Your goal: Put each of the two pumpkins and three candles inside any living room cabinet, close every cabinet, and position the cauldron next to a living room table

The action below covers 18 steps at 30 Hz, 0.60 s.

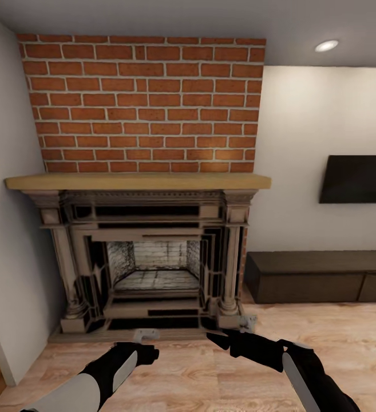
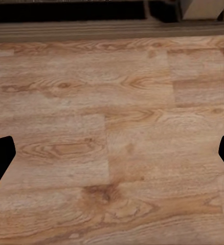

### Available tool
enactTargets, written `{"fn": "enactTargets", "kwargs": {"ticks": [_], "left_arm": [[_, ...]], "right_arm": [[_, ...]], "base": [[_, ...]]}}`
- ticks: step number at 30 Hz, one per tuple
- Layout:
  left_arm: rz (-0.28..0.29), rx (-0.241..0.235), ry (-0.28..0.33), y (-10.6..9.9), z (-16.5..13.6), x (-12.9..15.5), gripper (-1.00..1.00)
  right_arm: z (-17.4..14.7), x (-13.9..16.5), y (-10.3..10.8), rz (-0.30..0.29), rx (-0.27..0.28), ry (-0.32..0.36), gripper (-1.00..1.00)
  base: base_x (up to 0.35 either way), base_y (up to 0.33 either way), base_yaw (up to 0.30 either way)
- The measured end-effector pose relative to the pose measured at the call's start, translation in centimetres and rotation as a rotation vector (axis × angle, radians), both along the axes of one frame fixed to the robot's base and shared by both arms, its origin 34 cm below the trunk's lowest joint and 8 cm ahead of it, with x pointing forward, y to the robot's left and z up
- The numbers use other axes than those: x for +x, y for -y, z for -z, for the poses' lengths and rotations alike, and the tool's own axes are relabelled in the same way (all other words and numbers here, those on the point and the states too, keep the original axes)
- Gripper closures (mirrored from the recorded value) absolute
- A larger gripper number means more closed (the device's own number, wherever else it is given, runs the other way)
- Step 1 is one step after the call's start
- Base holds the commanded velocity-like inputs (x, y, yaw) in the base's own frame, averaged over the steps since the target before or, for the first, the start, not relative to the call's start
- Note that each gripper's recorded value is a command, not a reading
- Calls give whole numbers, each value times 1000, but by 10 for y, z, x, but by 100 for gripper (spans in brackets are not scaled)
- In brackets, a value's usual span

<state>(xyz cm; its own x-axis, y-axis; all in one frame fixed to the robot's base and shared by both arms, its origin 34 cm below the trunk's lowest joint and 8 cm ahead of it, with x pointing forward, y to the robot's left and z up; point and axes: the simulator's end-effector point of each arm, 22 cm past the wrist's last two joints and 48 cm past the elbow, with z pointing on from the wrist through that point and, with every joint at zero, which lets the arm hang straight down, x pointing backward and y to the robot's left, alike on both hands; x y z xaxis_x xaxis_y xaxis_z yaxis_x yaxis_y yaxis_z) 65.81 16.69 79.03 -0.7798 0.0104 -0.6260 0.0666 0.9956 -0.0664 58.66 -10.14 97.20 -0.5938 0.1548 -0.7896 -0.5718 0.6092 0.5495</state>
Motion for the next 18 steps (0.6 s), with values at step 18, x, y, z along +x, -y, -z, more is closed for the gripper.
{"fn": "enactTargets", "kwargs": {"ticks": [18], "left_arm": [[0,1,1,0,0,0,-100]], "right_arm": [[0,0,0,1,0,0,-100]], "base": [[0,0,-294]]}}
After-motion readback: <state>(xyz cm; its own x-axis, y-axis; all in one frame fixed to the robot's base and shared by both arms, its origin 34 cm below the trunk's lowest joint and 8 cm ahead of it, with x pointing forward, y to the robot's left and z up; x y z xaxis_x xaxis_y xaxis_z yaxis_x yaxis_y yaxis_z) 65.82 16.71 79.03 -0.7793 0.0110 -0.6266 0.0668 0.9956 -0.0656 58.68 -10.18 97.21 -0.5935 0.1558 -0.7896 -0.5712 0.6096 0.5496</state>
